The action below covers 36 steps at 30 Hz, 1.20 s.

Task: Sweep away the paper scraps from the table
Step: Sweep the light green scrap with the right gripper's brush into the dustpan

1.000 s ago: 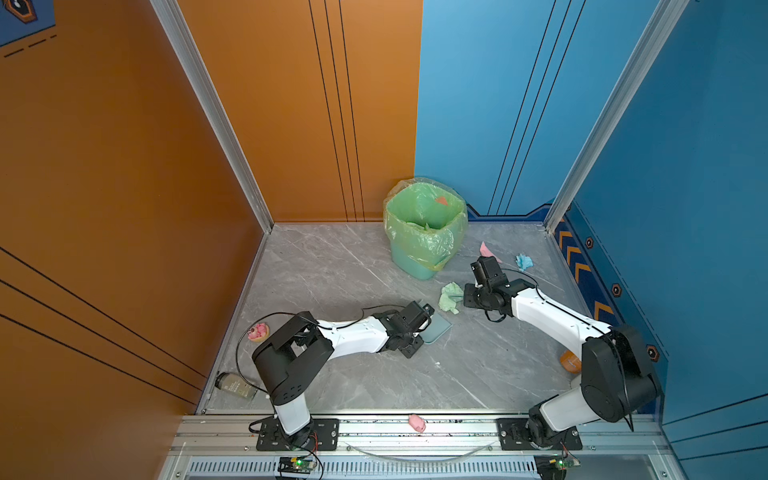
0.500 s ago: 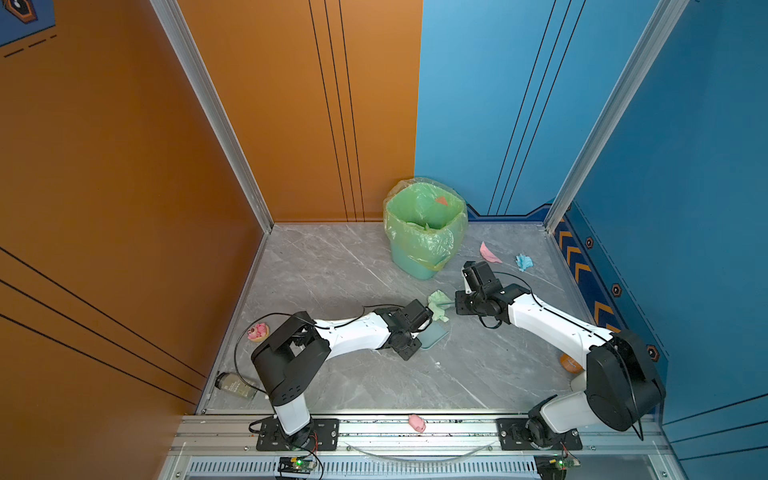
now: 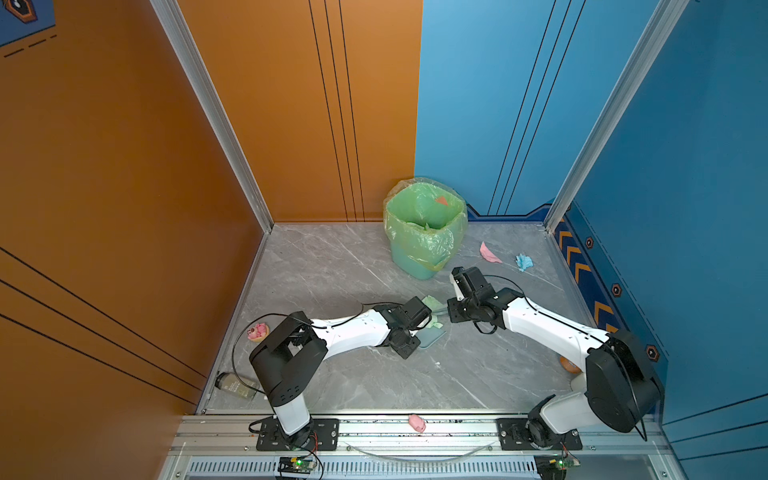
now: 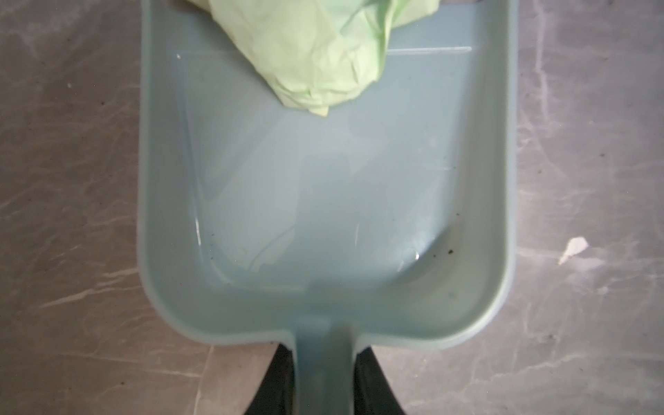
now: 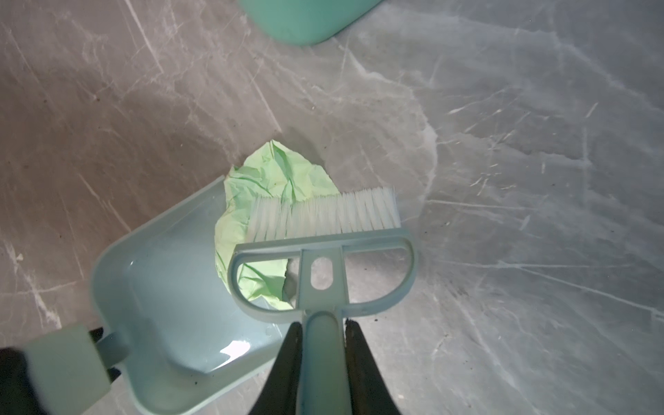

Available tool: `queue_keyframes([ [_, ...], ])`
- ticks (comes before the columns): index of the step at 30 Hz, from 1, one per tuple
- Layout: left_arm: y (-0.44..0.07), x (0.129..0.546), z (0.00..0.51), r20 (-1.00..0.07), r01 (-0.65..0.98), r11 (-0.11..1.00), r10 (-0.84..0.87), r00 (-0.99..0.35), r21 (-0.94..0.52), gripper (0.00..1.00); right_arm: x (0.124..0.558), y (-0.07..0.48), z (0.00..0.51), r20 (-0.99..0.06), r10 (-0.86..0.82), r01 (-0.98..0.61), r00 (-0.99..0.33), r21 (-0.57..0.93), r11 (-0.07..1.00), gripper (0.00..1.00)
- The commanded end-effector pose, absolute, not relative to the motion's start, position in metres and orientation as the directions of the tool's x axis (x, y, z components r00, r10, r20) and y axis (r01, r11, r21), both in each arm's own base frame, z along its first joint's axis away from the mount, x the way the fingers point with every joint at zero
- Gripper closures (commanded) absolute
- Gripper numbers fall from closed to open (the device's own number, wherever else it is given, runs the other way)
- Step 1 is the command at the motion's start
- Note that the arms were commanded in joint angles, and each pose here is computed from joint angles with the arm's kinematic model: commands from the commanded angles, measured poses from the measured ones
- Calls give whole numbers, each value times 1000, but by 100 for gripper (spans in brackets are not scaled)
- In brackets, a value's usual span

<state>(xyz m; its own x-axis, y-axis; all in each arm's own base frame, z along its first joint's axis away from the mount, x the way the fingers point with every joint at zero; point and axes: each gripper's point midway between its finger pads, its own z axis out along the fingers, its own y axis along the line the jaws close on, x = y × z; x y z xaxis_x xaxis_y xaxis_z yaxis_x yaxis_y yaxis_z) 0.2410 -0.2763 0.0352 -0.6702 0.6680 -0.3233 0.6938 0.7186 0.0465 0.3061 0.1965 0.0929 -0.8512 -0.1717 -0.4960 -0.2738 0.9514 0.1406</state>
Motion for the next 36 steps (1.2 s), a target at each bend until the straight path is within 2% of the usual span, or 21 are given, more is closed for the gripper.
queue_keyframes([
  [1, -273, 241, 34, -306, 678, 735, 653, -693, 31, 100, 273, 198, 81, -417, -261, -345, -871, 139, 928, 100],
  [6, -273, 246, 33, -323, 666, 746, 638, -699, 33, 100, 253, 215, 87, -409, -299, -409, -862, 214, 887, 100],
  [12, -270, 249, 27, -338, 650, 759, 624, -705, 47, 100, 254, 210, 106, -463, -281, -411, -840, 206, 888, 100],
  [21, -263, 252, 32, -386, 644, 759, 625, -679, 95, 100, 261, 192, 137, -539, -210, -370, -816, 208, 905, 100],
  [36, -261, 263, 58, -459, 626, 761, 623, -633, 171, 100, 274, 165, 154, -581, -107, -288, -807, 229, 930, 100],
])
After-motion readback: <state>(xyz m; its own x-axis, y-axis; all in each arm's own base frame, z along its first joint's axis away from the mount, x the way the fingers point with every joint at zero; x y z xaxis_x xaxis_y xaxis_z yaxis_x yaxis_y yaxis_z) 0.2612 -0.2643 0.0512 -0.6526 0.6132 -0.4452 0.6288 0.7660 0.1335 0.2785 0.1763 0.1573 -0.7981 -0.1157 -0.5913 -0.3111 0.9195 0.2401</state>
